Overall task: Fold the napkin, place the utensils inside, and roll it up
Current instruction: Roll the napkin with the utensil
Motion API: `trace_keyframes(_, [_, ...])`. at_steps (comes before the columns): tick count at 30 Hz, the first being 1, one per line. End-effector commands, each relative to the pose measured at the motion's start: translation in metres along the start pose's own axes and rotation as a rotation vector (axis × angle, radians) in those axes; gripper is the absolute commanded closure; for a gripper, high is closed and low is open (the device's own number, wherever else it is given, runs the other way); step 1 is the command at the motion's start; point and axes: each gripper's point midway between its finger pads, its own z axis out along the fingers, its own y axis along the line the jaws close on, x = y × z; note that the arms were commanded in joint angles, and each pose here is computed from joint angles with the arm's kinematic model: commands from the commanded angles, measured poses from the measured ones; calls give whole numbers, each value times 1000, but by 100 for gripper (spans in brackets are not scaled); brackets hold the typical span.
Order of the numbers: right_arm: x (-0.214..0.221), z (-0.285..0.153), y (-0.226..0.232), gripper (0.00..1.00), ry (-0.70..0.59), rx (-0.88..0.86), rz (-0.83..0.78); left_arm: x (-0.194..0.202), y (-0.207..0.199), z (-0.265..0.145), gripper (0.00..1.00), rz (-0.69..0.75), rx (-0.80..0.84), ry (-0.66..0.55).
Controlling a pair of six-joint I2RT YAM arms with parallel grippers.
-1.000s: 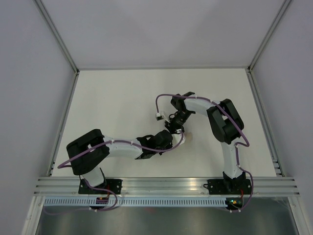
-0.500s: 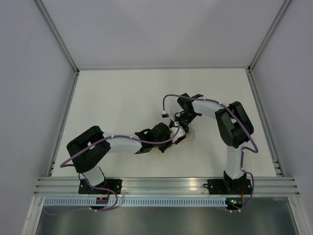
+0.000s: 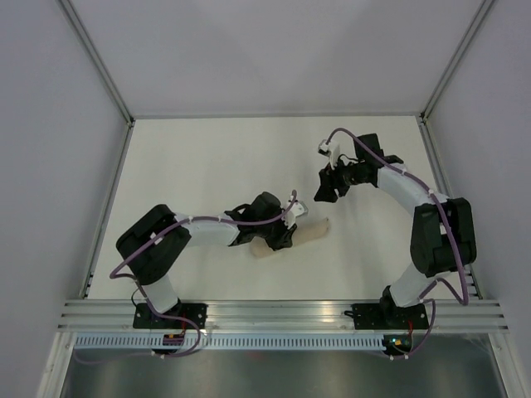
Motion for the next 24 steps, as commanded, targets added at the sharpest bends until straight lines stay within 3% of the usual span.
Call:
trace_keyframes(1, [-28, -22, 18, 38, -130, -7, -166, 35, -19, 1, 79, -133, 138, 151])
trace_keyframes(6, [-6, -39, 47, 35, -178, 15, -376, 41, -14, 1, 79, -212, 203, 210])
trace_keyframes(12, [29, -26, 68, 31, -104, 57, -646, 37, -9, 1, 78, -264, 274, 240])
trace_keyframes(17, [60, -2, 80, 31, -6, 81, -768, 33, -4, 5, 78, -302, 315, 257])
trace_keyframes(24, [69, 20, 89, 31, 36, 89, -881, 34, -2, 9, 77, -328, 348, 281])
